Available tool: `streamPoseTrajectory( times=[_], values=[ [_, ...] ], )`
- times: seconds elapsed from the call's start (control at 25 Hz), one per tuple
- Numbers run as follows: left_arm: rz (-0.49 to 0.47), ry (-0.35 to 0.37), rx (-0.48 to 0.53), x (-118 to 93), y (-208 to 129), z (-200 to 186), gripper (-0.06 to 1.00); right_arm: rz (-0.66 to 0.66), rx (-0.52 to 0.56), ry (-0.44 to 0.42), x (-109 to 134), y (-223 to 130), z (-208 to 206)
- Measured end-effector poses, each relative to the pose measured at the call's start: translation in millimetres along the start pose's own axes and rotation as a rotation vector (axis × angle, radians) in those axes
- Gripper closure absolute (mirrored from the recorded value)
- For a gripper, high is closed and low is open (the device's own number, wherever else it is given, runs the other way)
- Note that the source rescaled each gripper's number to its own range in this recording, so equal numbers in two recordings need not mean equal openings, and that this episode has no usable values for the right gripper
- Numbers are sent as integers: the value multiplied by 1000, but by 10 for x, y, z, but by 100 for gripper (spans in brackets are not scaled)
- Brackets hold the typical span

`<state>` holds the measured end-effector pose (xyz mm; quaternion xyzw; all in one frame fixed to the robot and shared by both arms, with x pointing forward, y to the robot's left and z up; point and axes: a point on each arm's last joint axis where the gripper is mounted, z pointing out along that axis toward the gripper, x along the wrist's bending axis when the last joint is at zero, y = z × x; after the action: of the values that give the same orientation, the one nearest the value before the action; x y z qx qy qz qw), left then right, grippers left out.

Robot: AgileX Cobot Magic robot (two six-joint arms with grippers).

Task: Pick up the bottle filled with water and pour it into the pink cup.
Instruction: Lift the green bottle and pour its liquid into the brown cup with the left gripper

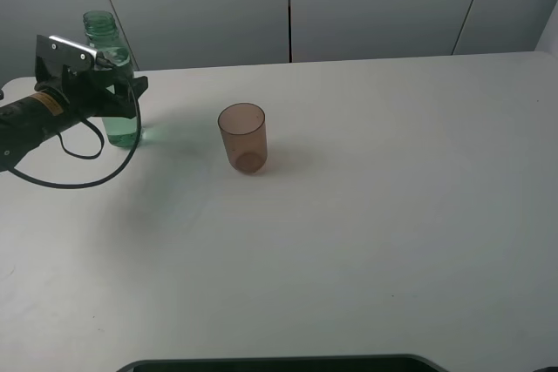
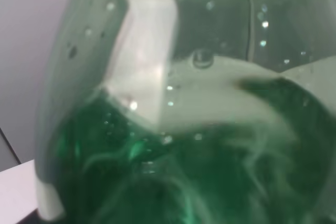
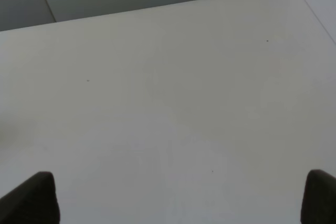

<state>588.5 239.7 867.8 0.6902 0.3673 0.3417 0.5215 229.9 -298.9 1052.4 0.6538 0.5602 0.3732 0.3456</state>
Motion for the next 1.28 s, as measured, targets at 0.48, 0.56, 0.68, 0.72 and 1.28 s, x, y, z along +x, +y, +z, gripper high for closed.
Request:
streamPoseTrajectory(
  times=[0.48, 0.56, 0.68, 0.72, 1.28],
  values=[
    [-44, -10, -7, -10, 1, 1, 94, 0, 0, 0, 0, 0, 0],
    [-66, -18, -14, -18, -3, 3, 94, 0, 0, 0, 0, 0, 0],
    [-111, -32, -22, -30, 0, 4, 94, 0, 0, 0, 0, 0, 0],
    [-123, -42, -25, -39, 4, 4, 94, 0, 0, 0, 0, 0, 0],
    [-71, -191, -46, -165, 114, -28, 94, 0, 0, 0, 0, 0, 0]
  ],
)
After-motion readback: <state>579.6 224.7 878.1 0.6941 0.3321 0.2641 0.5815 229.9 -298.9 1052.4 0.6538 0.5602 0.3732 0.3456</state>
